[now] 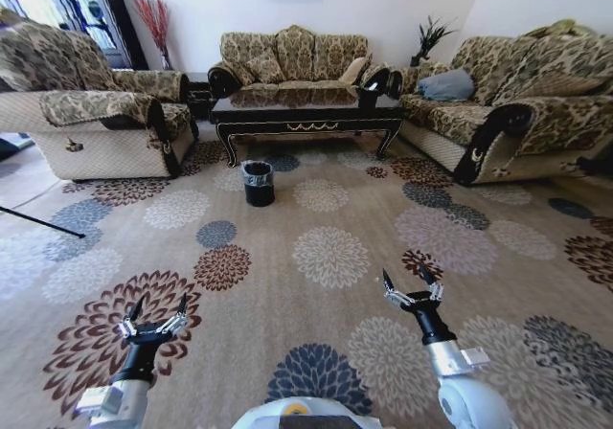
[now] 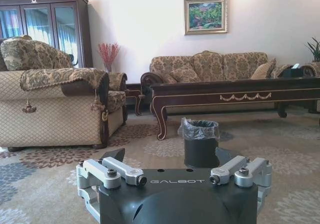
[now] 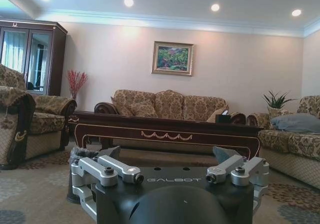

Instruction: Move to the front of the table and pick up the trash from the floor, then place it into the trash bin.

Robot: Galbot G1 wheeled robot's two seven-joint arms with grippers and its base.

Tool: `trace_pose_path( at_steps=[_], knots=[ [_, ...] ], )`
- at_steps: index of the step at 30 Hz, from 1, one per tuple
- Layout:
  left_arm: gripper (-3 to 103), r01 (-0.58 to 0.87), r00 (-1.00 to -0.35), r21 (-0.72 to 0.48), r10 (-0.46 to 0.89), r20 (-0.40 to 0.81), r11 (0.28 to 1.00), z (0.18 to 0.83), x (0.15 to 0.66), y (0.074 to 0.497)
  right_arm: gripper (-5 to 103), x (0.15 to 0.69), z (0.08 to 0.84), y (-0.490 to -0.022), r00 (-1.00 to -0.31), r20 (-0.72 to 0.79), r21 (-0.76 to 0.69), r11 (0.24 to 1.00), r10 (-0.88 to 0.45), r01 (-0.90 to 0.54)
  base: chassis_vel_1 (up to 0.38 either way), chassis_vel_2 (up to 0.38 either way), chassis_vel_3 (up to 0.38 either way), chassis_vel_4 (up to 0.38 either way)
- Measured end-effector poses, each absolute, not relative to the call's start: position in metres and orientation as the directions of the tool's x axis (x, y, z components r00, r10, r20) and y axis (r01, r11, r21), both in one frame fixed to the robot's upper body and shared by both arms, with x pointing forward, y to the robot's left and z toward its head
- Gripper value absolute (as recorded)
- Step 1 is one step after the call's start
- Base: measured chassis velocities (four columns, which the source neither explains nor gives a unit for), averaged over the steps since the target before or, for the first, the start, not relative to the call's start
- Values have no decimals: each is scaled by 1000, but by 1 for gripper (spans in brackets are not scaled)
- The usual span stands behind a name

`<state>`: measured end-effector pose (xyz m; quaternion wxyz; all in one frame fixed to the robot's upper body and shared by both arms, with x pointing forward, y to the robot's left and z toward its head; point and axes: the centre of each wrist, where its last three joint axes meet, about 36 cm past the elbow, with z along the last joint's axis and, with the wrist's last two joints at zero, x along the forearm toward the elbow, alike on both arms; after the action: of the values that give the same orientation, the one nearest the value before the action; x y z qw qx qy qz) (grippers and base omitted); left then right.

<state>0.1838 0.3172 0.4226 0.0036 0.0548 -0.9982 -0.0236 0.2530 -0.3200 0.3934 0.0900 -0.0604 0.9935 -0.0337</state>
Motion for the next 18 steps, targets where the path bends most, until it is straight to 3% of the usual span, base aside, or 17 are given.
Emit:
trace_pose_path(
  at_steps=[18],
  knots=[
    [100, -109, -994, 48, -109, 4, 993, 423, 184, 317, 100, 253, 393, -320, -976, -175, -78, 990, -126, -114, 0, 0, 0, 0]
  ],
)
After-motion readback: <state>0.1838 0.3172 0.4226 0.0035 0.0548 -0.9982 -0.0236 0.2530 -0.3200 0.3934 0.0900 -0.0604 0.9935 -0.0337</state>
